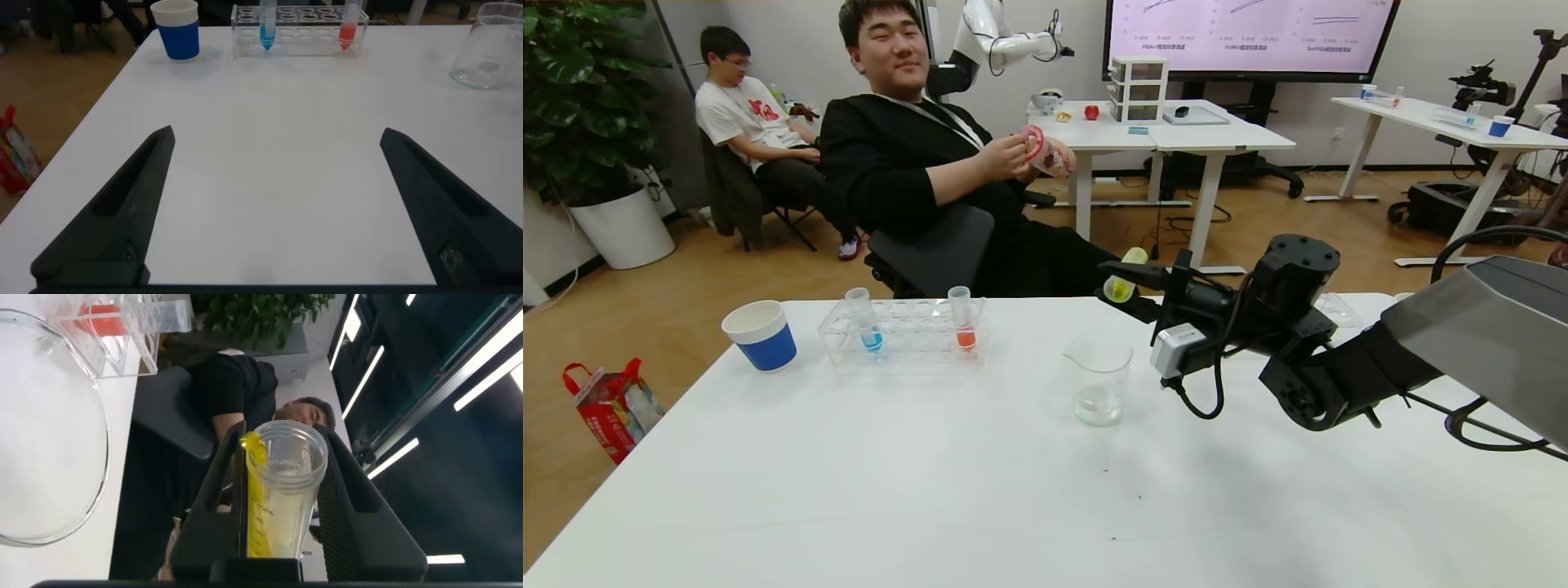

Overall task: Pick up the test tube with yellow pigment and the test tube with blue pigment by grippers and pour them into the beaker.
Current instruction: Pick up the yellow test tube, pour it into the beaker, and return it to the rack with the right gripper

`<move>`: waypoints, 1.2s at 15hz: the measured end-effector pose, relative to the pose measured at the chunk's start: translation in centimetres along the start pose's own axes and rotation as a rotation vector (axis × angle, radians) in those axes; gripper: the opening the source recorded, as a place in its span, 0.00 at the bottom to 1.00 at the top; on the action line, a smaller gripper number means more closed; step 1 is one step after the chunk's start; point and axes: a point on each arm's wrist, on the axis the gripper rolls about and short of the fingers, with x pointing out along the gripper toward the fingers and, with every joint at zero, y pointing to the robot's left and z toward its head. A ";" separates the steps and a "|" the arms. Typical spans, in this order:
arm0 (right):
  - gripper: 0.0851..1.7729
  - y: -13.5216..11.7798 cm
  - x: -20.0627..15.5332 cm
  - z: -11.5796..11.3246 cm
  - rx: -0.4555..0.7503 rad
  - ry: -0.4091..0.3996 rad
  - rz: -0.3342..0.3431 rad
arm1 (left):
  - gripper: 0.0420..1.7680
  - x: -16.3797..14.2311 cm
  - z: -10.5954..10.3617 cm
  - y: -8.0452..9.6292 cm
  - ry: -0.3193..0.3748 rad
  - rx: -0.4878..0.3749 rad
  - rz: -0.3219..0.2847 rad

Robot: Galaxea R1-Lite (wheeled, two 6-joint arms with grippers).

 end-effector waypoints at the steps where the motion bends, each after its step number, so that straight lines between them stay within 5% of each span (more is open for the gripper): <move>1: 0.25 0.1 0.0 -0.1 -0.020 0.000 0.000 | 0.99 0.0 0.0 0.0 0.000 0.000 0.000; 18: 0.25 1.6 0.7 0.2 -0.331 -0.077 0.025 | 0.99 0.0 0.0 0.0 0.000 0.000 0.000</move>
